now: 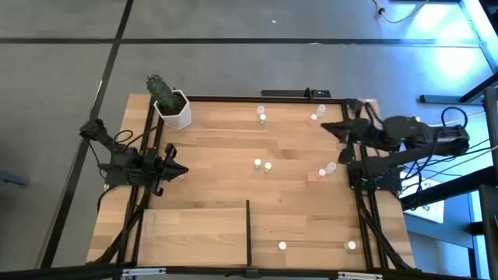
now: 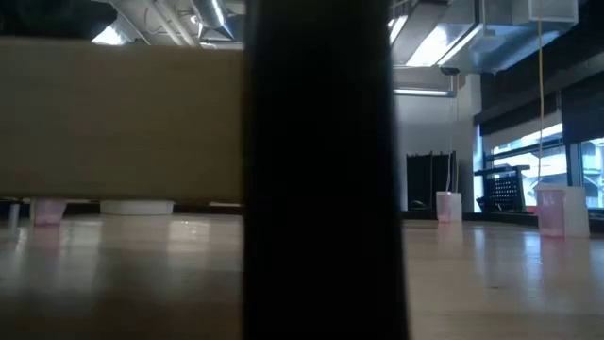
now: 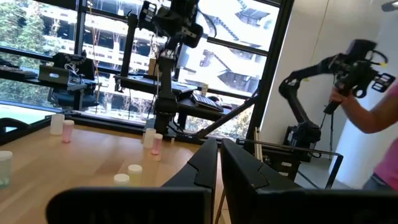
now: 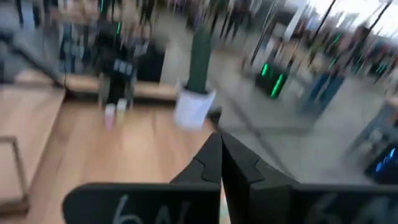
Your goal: Pick and place medicine bottles onto shelf by color
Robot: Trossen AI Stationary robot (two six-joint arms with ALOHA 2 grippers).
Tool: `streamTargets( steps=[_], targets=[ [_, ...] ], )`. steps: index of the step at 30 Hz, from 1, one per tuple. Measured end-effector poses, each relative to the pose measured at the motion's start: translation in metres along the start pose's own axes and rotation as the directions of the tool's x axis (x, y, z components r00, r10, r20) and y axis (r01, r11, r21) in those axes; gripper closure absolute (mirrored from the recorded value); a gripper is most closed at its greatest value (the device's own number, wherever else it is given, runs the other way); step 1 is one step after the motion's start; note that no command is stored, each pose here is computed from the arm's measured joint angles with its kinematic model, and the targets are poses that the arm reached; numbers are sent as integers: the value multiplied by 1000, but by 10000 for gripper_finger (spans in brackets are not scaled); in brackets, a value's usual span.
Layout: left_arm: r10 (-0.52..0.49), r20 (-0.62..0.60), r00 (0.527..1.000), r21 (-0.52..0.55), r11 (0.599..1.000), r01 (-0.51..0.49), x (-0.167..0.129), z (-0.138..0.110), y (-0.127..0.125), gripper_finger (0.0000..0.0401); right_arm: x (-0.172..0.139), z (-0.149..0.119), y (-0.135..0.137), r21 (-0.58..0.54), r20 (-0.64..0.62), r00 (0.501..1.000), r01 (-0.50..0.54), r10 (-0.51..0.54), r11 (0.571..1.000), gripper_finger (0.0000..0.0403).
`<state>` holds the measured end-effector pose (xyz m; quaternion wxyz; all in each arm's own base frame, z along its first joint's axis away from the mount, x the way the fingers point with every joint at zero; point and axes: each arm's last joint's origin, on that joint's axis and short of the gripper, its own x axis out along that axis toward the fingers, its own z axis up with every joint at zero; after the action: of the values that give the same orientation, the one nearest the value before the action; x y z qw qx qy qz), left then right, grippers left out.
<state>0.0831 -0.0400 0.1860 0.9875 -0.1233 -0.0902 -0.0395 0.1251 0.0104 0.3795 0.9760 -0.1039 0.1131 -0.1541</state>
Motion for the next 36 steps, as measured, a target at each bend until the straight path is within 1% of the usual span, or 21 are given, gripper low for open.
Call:
streamTargets(
  steps=[3,6,8,13,17,20,24,28,32,34,36],
  targets=[
    [0,0,1000,0,1000,0,0,0,0,387,16,13,9,33,-170,984,-47,52,998,401],
    [1,0,1000,0,1000,-1,0,0,0,387,33,23,19,55,-324,938,-112,124,992,401],
    [0,0,1000,0,1000,0,0,0,0,387,41,30,25,65,-399,901,-155,168,986,401],
    [0,0,1000,7,1000,0,0,0,0,387,62,43,35,98,-511,823,-231,248,968,394],
    [1,0,1000,8,1000,-1,0,0,0,387,76,52,38,73,-556,774,-315,301,946,368],
    [34,4,999,25,999,-34,0,0,1,387,85,55,38,89,-602,723,-360,338,929,345],
    [42,6,999,25,999,-42,0,0,1,387,96,57,38,101,-658,678,-354,329,930,308],
    [42,5,999,25,999,-42,0,0,1,387,110,55,41,102,-683,659,-341,315,934,266],
    [42,6,999,2,999,-42,0,1,1,387,129,49,41,150,-716,634,-271,293,951,223],
    [43,14,999,-23,999,-42,0,5,1,387,136,45,40,158,-736,616,-247,281,956,205],
    [43,19,999,-37,998,-42,0,15,0,387,142,42,39,150,-747,607,-246,273,958,191]
  ],
)
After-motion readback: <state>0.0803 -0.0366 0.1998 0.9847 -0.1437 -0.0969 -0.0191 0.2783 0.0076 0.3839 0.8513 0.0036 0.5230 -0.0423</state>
